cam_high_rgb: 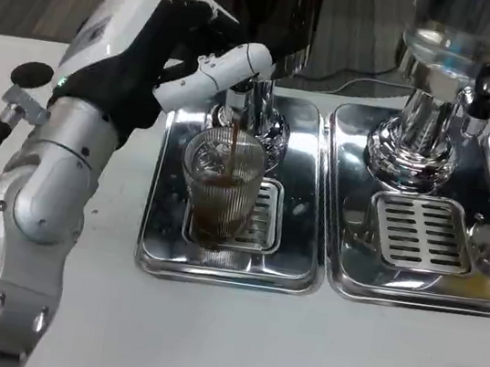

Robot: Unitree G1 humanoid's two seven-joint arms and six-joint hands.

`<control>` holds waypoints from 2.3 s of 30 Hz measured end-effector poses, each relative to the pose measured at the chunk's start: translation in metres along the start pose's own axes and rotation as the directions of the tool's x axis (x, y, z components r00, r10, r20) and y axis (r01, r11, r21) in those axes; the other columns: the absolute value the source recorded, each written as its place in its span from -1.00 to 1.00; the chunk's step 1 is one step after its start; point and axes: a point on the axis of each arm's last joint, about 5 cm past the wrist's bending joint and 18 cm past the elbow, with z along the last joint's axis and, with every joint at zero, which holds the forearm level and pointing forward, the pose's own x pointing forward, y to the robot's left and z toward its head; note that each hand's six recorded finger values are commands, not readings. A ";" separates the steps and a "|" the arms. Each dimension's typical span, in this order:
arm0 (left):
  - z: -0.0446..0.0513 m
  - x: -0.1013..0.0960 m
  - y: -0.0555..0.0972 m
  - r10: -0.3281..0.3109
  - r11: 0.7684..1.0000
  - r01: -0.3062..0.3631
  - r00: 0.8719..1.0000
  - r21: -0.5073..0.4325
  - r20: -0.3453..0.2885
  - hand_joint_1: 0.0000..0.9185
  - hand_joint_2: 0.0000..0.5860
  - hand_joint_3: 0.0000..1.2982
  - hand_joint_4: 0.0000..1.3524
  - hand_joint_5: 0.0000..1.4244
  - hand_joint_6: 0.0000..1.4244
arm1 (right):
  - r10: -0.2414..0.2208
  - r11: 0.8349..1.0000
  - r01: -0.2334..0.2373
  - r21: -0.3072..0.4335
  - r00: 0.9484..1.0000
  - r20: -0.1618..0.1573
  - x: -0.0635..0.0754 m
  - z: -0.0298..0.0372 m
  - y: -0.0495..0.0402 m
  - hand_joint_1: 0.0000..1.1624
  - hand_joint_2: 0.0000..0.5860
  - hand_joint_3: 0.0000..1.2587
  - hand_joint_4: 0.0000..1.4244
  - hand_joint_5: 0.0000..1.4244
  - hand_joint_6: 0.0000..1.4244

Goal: Grasp the cup under the faucet to collect the drink, then remove the cup.

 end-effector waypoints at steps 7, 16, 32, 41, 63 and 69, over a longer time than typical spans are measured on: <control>-0.0041 -0.006 -0.004 -0.019 1.000 0.019 1.000 -0.011 0.000 -1.00 -0.97 -1.00 -1.00 -0.83 -0.98 | 0.000 1.000 0.000 0.000 1.000 -0.001 0.000 0.0000 0.0000 0.30 0.84 -0.44 -0.59 -0.66 -0.86; -0.0173 -0.021 0.002 -0.007 0.997 0.006 1.000 -0.078 -0.018 -1.00 -0.98 -1.00 -1.00 -1.00 -1.00 | 0.000 1.000 0.000 0.003 1.000 -0.005 -0.001 0.0007 0.0007 0.30 0.84 -0.44 -0.59 -0.66 -0.86; -0.0600 -0.107 0.026 0.002 0.953 0.002 1.000 0.301 -0.014 -1.00 -0.94 -1.00 -1.00 -1.00 -1.00 | 0.007 1.000 -0.006 0.009 1.000 -0.006 -0.004 0.0026 0.0055 0.30 0.83 -0.44 -0.59 -0.66 -0.86; -0.0794 -0.146 0.014 -0.042 0.887 0.033 0.999 0.460 0.008 -1.00 -0.96 -1.00 -1.00 -1.00 -1.00 | 0.022 1.000 -0.022 0.010 1.000 -0.005 -0.005 0.0052 0.0117 0.29 0.82 -0.44 -0.59 -0.66 -0.86; -0.1312 -0.187 0.009 -0.118 0.866 0.134 0.991 0.482 -0.062 -1.00 -1.00 -1.00 -1.00 -1.00 -1.00 | 0.076 0.995 -0.078 0.063 0.997 0.027 0.004 0.0125 0.0433 0.26 -0.11 -0.68 -0.66 -0.67 -0.75; -0.1329 -0.188 0.011 -0.103 0.879 0.119 0.993 0.462 -0.060 -1.00 -1.00 -1.00 -1.00 -1.00 -1.00 | 0.130 0.986 -0.134 0.100 0.991 0.039 0.017 0.0096 0.0586 0.31 -0.26 -0.77 -0.73 -0.72 -0.72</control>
